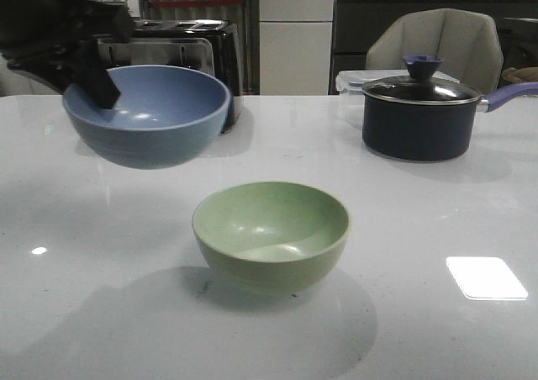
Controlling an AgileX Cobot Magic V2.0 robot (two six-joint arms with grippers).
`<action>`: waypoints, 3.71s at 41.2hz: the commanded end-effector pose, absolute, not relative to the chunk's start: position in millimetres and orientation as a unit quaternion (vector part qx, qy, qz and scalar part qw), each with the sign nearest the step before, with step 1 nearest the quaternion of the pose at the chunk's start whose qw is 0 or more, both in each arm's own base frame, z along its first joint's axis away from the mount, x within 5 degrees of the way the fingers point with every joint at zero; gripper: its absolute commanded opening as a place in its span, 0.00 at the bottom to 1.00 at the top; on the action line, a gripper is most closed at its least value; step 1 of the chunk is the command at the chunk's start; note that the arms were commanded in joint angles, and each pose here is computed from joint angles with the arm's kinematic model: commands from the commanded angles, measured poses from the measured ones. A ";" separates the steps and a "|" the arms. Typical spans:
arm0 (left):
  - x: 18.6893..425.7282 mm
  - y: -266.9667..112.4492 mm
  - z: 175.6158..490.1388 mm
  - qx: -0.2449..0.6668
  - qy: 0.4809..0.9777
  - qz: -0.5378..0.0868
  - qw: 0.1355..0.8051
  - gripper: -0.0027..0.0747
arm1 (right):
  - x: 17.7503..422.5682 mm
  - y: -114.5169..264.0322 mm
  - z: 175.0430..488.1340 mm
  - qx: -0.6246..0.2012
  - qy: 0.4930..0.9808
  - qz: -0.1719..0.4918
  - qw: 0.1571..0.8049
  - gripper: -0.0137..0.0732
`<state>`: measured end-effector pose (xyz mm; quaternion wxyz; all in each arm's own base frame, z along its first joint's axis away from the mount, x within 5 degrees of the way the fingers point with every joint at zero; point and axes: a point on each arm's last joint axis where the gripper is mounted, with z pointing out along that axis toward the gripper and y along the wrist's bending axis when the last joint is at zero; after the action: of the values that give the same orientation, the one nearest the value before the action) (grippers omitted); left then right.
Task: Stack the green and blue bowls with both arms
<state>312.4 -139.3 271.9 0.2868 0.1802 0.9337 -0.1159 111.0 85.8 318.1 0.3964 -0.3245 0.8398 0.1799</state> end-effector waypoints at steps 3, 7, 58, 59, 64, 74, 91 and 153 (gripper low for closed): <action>294.7 -176.6 297.4 0.215 0.904 -0.161 0.333 0.15 | 113.3 85.9 330.5 -0.318 0.823 0.183 0.434 0.60; 288.7 -194.8 297.3 0.236 0.891 -0.173 0.346 0.15 | 113.3 85.9 330.5 -0.318 0.823 0.183 0.434 0.60; 305.8 -226.3 240.4 0.252 0.901 -0.163 0.314 0.29 | 113.3 85.9 330.5 -0.318 0.823 0.183 0.434 0.60; 305.8 -226.3 240.4 0.252 0.901 -0.163 0.314 0.32 | 113.3 85.9 330.5 -0.318 0.823 0.183 0.434 0.60; 305.8 -226.3 240.4 0.252 0.901 -0.163 0.314 0.50 | 113.3 85.9 330.5 -0.318 0.823 0.183 0.434 0.60; 304.3 -225.4 243.5 0.254 0.900 -0.164 0.314 0.68 | 113.3 85.9 330.5 -0.318 0.823 0.183 0.434 0.60; 251.0 -185.2 342.2 0.284 0.853 -0.161 0.408 0.68 | 113.3 85.9 330.5 -0.318 0.823 0.183 0.434 0.60; 113.1 -71.4 334.0 0.238 0.861 -0.111 0.436 0.15 | 113.7 84.8 329.8 -0.322 0.824 0.174 0.433 0.19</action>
<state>110.8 -68.3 318.9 0.3921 0.2452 0.8821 -0.0900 111.2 84.7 317.3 0.3951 -0.3295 0.8404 0.1705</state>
